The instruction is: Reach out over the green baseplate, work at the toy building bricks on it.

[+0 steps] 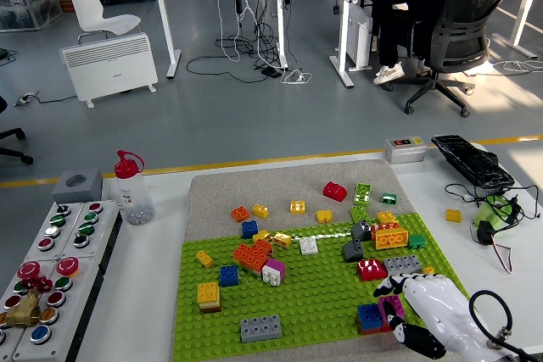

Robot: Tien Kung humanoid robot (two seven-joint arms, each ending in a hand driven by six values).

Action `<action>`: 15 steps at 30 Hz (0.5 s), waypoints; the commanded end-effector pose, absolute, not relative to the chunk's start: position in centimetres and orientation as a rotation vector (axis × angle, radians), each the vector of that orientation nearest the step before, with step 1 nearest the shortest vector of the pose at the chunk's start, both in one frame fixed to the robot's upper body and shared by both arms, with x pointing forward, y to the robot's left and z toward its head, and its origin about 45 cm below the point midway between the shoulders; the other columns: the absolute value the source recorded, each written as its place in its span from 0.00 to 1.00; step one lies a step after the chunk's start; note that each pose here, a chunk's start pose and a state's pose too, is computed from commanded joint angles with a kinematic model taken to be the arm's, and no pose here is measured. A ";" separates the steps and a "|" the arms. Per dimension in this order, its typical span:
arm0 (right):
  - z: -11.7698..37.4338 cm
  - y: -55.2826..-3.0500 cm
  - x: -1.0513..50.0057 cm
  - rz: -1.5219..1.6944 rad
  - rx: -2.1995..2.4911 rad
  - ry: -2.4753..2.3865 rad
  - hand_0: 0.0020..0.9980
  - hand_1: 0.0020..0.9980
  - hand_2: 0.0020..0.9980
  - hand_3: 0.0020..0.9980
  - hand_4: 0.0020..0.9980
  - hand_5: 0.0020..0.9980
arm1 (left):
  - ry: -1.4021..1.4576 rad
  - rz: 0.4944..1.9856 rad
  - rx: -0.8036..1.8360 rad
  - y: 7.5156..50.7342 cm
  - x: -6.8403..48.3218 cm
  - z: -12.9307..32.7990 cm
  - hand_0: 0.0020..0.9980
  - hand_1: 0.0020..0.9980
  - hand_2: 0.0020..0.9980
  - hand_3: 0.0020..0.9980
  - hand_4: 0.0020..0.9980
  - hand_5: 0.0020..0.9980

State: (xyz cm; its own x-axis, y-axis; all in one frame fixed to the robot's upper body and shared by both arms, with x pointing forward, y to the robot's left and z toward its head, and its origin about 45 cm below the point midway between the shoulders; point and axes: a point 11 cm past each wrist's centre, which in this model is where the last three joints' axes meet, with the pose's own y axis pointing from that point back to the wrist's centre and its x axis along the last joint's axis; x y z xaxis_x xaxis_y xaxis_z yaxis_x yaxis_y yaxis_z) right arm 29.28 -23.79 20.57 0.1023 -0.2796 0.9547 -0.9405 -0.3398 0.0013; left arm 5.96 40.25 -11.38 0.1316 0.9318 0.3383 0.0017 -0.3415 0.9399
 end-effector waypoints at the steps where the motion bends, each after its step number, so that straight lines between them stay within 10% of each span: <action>1: 20.5 -23.8 29.3 1.260 1.715 -1.201 0.51 0.59 0.61 0.59 0.40 0.17 | 0.944 1.345 1.537 40.2 6.0 -11.4 0.69 0.70 0.69 0.62 0.36 1.00; 15: 19.7 -24.0 29.5 1.241 1.697 -1.145 0.51 0.60 0.61 0.60 0.41 0.18 | 0.946 1.343 1.538 40.2 5.9 -11.4 0.69 0.70 0.69 0.62 0.36 1.00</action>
State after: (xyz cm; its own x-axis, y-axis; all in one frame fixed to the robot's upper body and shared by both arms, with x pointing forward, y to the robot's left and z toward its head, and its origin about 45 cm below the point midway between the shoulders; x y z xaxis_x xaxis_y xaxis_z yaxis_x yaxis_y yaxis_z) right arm 29.54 -23.98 19.67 0.1375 -0.2352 0.9622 -0.9401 -0.3370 0.0520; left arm 5.89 40.21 -11.40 0.1319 0.9321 0.3374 0.0036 -0.3408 0.9401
